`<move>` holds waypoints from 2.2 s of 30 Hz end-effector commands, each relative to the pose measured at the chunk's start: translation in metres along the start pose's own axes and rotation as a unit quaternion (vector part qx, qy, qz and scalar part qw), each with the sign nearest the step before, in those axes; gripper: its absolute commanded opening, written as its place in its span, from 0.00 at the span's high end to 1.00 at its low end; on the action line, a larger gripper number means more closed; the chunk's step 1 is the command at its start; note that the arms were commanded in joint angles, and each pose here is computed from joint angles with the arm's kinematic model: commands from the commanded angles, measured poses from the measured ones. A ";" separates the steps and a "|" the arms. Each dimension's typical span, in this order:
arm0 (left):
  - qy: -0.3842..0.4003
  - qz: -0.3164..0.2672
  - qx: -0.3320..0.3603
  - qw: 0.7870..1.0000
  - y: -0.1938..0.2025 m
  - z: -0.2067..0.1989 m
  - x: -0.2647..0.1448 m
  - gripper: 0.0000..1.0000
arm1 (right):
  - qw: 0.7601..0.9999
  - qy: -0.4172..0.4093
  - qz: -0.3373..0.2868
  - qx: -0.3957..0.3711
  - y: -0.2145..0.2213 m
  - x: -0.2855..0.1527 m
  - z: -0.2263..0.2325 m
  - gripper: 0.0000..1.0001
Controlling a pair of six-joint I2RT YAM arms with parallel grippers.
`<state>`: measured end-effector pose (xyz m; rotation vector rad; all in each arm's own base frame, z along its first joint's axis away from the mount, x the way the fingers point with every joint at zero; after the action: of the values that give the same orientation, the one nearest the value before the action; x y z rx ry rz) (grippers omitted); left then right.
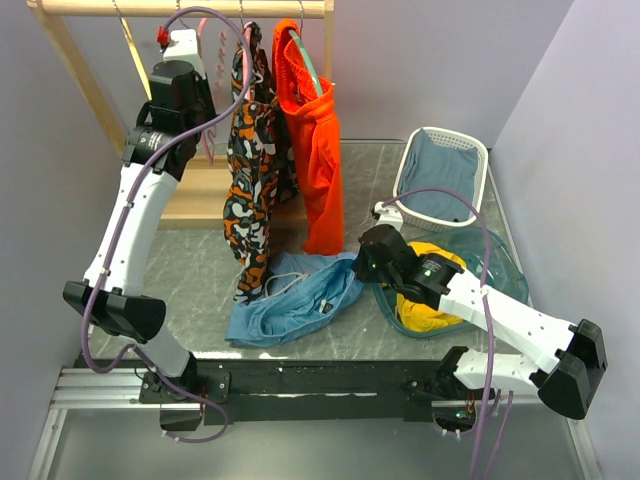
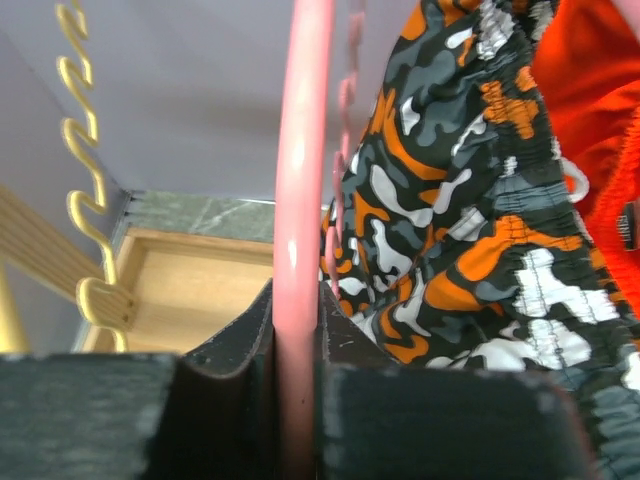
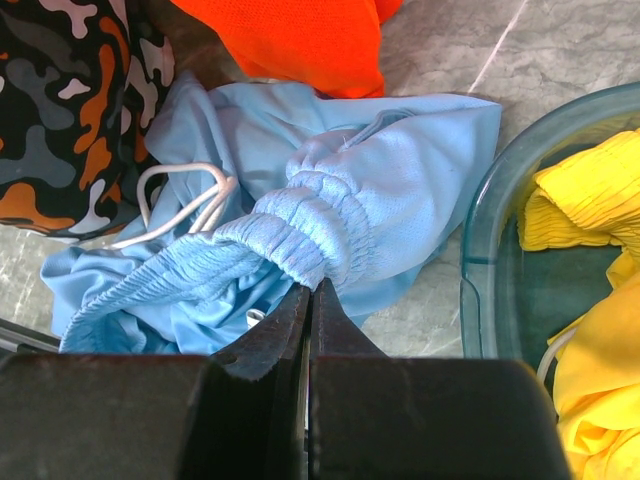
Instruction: Place the shorts on the hanger
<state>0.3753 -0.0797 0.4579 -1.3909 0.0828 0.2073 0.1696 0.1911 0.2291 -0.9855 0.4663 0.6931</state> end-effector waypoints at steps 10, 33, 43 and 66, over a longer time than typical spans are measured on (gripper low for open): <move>-0.024 -0.128 -0.020 0.991 -0.051 0.029 -0.050 0.99 | 1.000 -0.008 -0.007 -0.002 -0.004 0.003 0.006 1.00; 0.031 -0.099 -0.082 0.991 0.019 0.044 -0.146 0.99 | 1.000 -0.011 -0.014 -0.013 -0.008 0.004 0.007 1.00; 0.075 -0.103 -0.118 0.985 0.044 0.056 -0.212 0.99 | 1.000 0.006 -0.015 -0.015 -0.006 0.007 0.004 1.00; 0.454 -0.155 -0.060 0.875 0.061 0.013 -0.309 0.99 | 0.997 0.036 -0.064 0.032 -0.006 -0.025 -0.028 1.00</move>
<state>0.0548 -0.0674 0.4709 -1.5839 0.4841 -0.7092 0.1575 0.1667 0.2326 -0.9940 0.4797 0.5988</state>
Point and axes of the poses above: each gripper's point midway between its finger pads, its own x axis out along the fingers, its own z axis along the line the jaws close on, y = z × x, the point moved 9 cm from there along -x, back along the fingers, and after that the axes turned 14 degrees about x, right-handed, at the moved point
